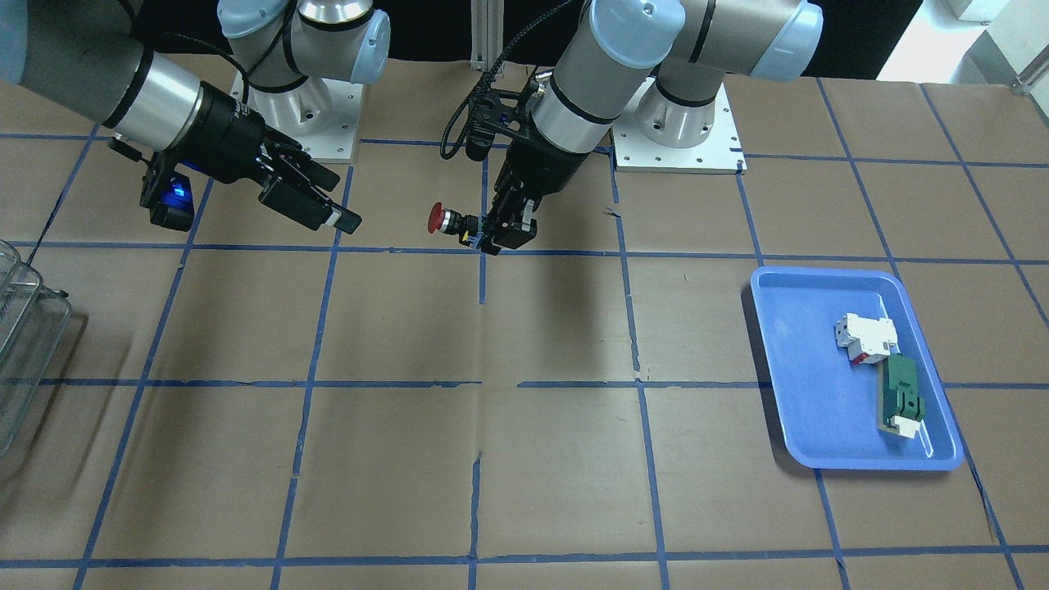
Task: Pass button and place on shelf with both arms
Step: 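Lift the button with the left gripper toward the center while the right gripper approaches, then bring the right gripper around the red button cap held by the left gripper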
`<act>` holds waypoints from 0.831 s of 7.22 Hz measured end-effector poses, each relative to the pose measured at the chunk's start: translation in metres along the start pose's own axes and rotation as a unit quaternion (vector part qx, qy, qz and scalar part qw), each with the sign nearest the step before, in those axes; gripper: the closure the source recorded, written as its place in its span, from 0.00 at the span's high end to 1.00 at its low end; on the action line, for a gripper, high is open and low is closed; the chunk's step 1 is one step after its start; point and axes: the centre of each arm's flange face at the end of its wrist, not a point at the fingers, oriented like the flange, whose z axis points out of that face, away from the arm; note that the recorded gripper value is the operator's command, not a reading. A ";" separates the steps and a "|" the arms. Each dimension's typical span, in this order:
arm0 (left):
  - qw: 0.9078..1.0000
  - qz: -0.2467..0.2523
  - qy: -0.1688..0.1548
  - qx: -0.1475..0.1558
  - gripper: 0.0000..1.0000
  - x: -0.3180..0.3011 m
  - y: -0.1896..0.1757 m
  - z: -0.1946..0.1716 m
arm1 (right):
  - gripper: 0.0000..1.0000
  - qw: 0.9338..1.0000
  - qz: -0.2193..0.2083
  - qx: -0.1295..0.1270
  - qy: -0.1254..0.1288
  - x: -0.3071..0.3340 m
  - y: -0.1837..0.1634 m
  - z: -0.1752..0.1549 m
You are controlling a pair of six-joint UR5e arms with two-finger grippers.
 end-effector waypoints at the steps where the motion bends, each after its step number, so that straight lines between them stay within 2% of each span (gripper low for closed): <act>1: 1.000 0.005 0.001 0.009 0.00 0.006 -0.005 -0.012 | 1.00 1.000 0.011 -0.002 0.003 0.000 0.006 0.003; 3: 1.000 0.004 -0.008 0.022 0.00 0.012 -0.011 -0.029 | 1.00 0.999 0.036 -0.023 0.011 0.004 0.012 0.008; 4: 1.000 -0.001 -0.012 0.026 0.00 0.015 -0.014 -0.035 | 1.00 0.998 0.049 -0.041 0.003 0.003 0.017 0.008; 6: 0.999 -0.029 -0.013 0.038 0.00 0.018 -0.019 -0.038 | 1.00 0.993 0.067 -0.088 -0.028 0.000 0.028 0.008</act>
